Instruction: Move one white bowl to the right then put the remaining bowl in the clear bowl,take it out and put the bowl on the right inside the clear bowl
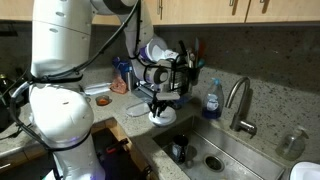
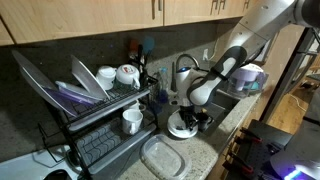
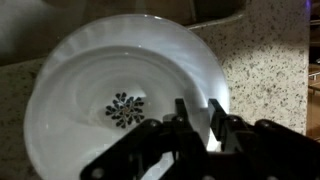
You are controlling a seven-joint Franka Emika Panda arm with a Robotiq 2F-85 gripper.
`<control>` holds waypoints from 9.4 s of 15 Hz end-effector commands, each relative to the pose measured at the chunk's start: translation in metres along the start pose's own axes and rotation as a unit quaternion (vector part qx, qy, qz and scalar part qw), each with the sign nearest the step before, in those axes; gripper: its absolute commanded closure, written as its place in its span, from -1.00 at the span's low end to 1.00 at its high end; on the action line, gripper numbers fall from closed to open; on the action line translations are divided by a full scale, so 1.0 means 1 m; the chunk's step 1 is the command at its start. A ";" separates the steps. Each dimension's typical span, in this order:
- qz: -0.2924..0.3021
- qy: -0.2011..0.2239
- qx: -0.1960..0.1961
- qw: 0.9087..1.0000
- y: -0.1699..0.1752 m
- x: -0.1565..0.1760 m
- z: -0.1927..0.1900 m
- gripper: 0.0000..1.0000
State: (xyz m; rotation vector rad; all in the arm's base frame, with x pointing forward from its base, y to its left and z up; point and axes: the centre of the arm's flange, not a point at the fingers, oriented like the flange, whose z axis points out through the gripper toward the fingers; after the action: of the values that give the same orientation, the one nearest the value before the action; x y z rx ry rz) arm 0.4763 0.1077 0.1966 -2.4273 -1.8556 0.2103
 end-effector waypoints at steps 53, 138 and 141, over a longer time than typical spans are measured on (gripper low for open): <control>-0.321 0.001 -0.192 0.927 -0.214 0.236 -0.094 0.96; -0.587 0.059 -0.271 0.761 -0.222 0.196 0.016 -1.00; -0.585 0.061 -0.284 0.757 -0.235 0.194 0.000 -1.00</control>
State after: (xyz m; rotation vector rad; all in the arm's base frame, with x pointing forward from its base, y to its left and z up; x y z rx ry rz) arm 0.3260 0.3654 0.1988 -0.8474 -3.1487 -0.6435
